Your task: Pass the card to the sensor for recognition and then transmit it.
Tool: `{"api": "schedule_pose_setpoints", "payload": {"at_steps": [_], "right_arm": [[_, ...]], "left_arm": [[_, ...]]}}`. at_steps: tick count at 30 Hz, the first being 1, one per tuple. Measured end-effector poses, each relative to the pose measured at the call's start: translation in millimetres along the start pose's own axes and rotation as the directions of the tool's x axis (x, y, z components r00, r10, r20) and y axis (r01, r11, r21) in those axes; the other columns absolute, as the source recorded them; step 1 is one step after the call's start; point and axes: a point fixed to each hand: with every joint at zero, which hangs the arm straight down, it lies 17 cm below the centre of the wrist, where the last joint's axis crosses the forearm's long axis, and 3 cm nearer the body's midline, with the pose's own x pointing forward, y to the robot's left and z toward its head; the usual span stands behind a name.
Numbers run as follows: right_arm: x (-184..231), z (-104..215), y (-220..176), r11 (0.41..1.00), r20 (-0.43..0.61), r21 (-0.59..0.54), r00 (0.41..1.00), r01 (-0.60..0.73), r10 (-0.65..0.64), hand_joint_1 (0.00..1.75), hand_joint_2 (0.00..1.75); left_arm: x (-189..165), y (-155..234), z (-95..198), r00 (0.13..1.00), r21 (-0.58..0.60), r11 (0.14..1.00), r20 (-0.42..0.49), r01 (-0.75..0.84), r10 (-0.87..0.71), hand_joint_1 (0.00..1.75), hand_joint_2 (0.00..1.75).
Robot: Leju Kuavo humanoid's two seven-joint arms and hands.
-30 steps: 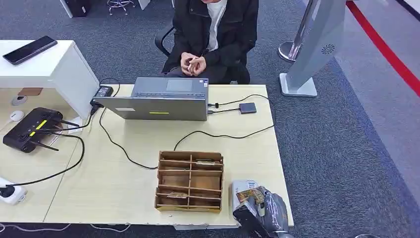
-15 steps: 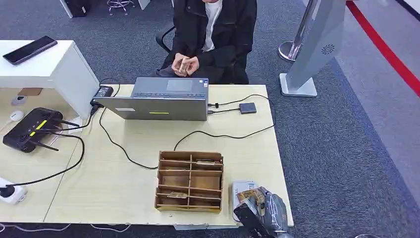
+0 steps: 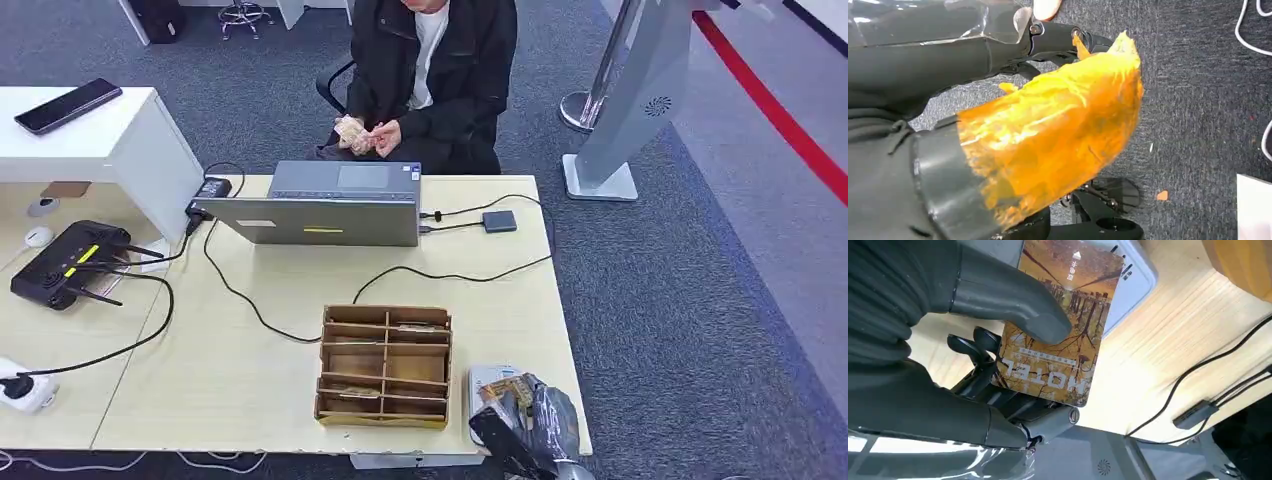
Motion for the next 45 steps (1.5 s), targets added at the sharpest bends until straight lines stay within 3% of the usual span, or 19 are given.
{"api": "schedule_pose_setpoints", "payload": {"at_steps": [11, 19, 31, 41, 45], "right_arm": [[15.2, -2.0, -13.6, 0.998, 0.059, -0.041, 0.997, -0.053, 0.056, 1.75, 1.75], [63.4, -5.7, -50.1, 0.988, 0.188, -0.135, 0.976, -0.081, 0.106, 1.75, 1.75], [151.6, -1.3, -123.0, 0.939, 0.408, -0.336, 0.888, -0.072, 0.214, 1.75, 1.75], [172.7, 3.1, -142.4, 0.924, 0.448, -0.381, 0.866, -0.042, 0.224, 1.75, 1.75], [188.4, 6.3, -148.6, 0.911, 0.489, -0.409, 0.832, -0.049, 0.264, 1.75, 1.75]], "left_arm": [[-0.7, 0.2, 0.0, 1.0, 0.001, 1.0, -0.004, -0.007, 0.007, 0.0, 0.0], [-0.7, -0.4, 0.2, 1.0, -0.002, 1.0, -0.004, -0.008, 0.008, 0.0, 0.0], [2.0, -3.2, 0.3, 1.0, -0.018, 1.0, 0.009, 0.007, -0.007, 0.0, 0.0], [2.5, -3.4, 0.2, 1.0, -0.019, 1.0, 0.01, 0.008, -0.008, 0.0, 0.0], [3.1, -3.7, 0.2, 1.0, -0.021, 1.0, 0.015, 0.015, -0.014, 0.0, 0.0]]}}
